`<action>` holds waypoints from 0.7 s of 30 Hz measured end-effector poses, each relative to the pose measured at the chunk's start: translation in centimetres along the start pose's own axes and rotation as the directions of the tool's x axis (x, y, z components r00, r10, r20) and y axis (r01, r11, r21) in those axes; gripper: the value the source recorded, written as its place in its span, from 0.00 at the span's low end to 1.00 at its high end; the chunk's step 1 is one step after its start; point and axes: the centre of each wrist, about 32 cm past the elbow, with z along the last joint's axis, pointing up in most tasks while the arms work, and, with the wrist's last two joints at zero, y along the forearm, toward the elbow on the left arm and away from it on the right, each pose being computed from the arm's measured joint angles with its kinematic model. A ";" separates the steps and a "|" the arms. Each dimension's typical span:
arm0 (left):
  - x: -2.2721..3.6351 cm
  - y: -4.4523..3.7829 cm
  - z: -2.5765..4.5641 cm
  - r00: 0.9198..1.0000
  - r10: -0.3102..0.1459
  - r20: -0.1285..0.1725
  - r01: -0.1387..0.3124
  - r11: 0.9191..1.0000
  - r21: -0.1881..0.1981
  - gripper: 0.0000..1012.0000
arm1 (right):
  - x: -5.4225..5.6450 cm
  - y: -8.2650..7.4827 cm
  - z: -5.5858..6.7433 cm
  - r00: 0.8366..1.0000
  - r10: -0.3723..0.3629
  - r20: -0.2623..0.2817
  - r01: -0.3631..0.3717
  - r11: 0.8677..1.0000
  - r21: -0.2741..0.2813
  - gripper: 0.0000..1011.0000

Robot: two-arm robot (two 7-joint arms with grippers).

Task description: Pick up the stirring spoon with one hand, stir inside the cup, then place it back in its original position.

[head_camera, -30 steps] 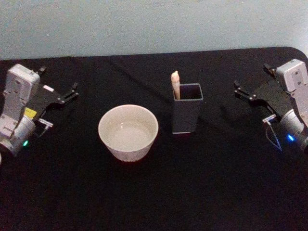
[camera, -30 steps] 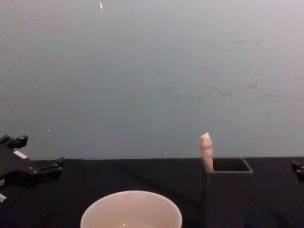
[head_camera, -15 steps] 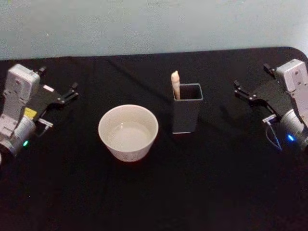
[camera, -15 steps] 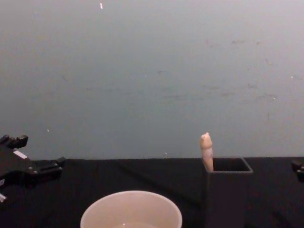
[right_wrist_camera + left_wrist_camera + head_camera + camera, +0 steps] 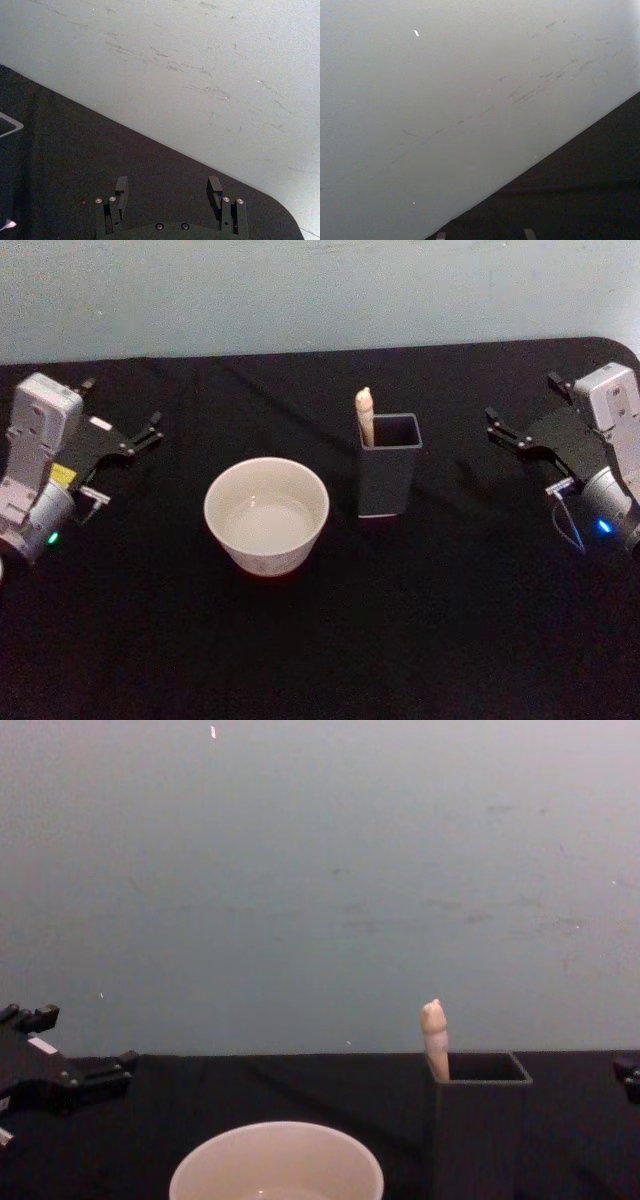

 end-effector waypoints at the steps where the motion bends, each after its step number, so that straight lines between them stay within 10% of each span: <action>1: 0.00 0.00 0.00 1.000 0.000 0.000 0.000 1.000 0.000 0.99 | 0.0 0.0 0.0 1.000 0.000 0.000 0.000 1.000 0.000 0.99; 21: 0.00 0.00 0.00 1.000 0.000 0.000 0.000 1.000 0.000 0.99 | 0.7 -2.0 5.2 0.975 0.176 -0.139 -0.179 0.984 -0.008 0.99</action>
